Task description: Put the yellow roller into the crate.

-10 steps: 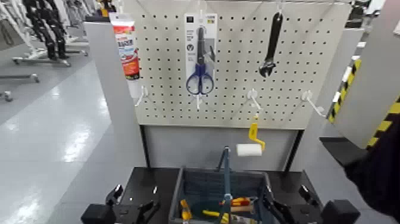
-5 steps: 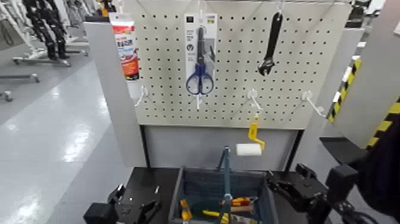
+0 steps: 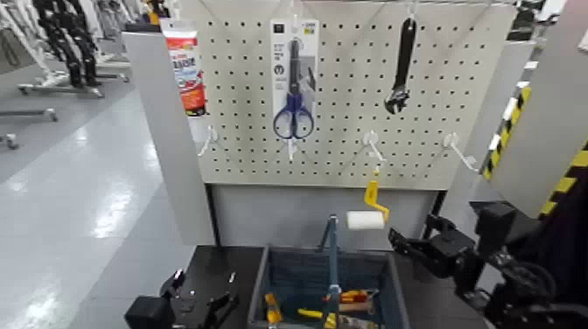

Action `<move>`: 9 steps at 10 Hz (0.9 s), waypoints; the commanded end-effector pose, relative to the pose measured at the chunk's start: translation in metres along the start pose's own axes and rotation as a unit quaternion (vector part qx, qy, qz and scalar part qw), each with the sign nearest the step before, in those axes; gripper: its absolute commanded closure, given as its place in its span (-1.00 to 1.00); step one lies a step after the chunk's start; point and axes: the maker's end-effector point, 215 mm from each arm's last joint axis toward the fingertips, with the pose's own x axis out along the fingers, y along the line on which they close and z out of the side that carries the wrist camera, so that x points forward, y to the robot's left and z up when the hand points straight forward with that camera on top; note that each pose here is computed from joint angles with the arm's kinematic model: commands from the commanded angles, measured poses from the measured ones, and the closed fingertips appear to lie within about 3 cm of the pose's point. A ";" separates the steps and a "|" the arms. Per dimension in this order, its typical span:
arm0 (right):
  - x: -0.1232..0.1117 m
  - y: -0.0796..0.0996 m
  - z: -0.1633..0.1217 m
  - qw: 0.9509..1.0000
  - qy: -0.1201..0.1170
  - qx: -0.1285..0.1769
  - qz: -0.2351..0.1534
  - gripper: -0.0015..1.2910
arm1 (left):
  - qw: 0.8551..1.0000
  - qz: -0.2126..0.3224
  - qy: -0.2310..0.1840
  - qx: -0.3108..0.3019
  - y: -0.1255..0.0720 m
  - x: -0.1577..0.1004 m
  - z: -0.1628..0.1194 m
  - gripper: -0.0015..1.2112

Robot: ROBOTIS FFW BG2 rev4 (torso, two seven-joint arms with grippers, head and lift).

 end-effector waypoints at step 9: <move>0.073 0.016 0.032 0.991 0.018 -0.034 0.131 -0.80 | 1.000 0.000 -0.001 -0.001 -0.001 0.002 0.001 -0.80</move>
